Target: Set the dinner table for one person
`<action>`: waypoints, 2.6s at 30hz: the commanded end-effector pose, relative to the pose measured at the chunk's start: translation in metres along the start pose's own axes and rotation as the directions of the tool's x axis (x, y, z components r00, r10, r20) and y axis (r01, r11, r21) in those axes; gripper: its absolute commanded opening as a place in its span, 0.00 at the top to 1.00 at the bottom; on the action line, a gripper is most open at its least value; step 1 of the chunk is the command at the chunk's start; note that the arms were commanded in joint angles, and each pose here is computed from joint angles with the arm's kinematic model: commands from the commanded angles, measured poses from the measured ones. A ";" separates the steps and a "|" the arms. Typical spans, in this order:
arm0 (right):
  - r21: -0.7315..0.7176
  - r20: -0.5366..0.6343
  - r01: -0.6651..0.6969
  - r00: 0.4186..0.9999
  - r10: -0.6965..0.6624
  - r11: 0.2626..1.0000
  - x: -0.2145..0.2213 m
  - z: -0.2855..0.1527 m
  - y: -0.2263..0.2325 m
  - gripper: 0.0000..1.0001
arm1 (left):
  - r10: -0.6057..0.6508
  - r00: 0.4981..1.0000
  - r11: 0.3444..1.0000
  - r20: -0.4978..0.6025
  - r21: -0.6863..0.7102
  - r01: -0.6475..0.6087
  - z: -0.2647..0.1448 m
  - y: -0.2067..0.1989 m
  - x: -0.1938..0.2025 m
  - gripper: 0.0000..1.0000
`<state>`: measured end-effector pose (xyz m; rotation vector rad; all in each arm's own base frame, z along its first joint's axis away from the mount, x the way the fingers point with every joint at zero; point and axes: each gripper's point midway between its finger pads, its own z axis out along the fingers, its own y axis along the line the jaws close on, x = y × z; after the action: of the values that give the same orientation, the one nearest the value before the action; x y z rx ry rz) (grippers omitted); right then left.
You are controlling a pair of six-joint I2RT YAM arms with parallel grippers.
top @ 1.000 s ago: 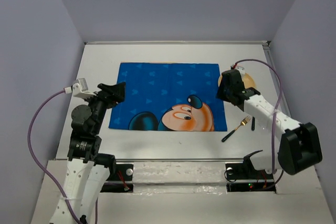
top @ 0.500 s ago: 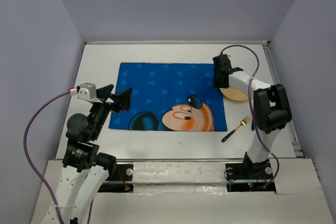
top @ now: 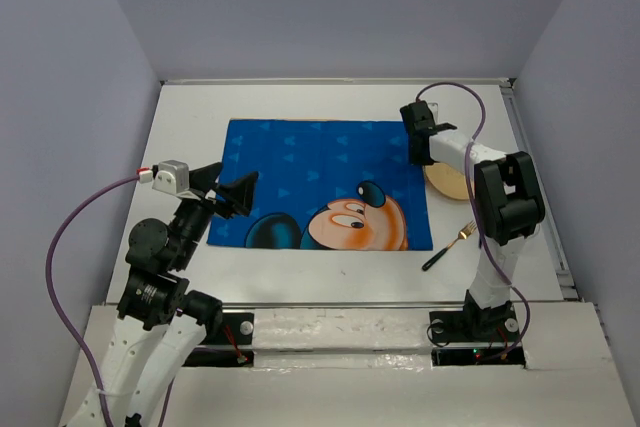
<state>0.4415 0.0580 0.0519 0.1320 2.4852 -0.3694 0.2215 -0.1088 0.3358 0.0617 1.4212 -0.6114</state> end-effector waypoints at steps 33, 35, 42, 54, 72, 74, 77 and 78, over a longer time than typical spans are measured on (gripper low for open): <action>-0.398 0.443 0.588 0.795 -0.413 0.704 0.042 -0.193 0.328 1.00 | 0.021 0.994 0.937 0.109 -0.349 0.019 -0.019 0.059 -0.026 0.01; -0.401 0.432 0.583 0.800 -0.416 0.706 0.047 -0.188 0.329 1.00 | 0.020 0.993 0.926 0.119 -0.376 0.026 -0.022 0.064 -0.029 0.01; -0.417 0.407 0.567 0.815 -0.412 0.711 0.058 -0.188 0.328 0.68 | 0.009 0.990 0.904 0.140 -0.425 0.052 -0.028 0.072 -0.032 0.01; -0.345 0.392 0.249 0.914 -0.102 0.905 -0.017 -0.213 0.210 0.40 | 0.005 0.988 0.919 0.152 -0.391 0.056 -0.028 0.065 -0.035 0.01; 0.203 0.380 -0.779 0.621 0.686 0.593 0.081 -0.166 -0.220 0.44 | -0.098 0.959 0.975 0.265 -0.166 0.146 -0.064 0.023 -0.061 0.01; 0.261 0.386 -0.774 0.632 0.672 0.577 0.089 -0.166 -0.236 0.44 | -0.110 0.958 0.978 0.267 -0.144 0.152 -0.066 0.019 -0.062 0.01; 0.343 0.385 -0.773 0.635 0.670 0.535 0.095 -0.166 -0.260 0.44 | -0.128 0.956 0.980 0.265 -0.112 0.163 -0.069 0.015 -0.062 0.01; 0.333 0.373 -0.770 0.638 0.674 0.544 0.093 -0.162 -0.259 0.44 | -0.133 0.955 0.981 0.264 -0.104 0.166 -0.070 0.014 -0.062 0.01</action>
<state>0.2365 -0.1261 0.1812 1.2202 1.8345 -0.4826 0.1749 -0.0551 0.3555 -0.1971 1.2872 -0.5838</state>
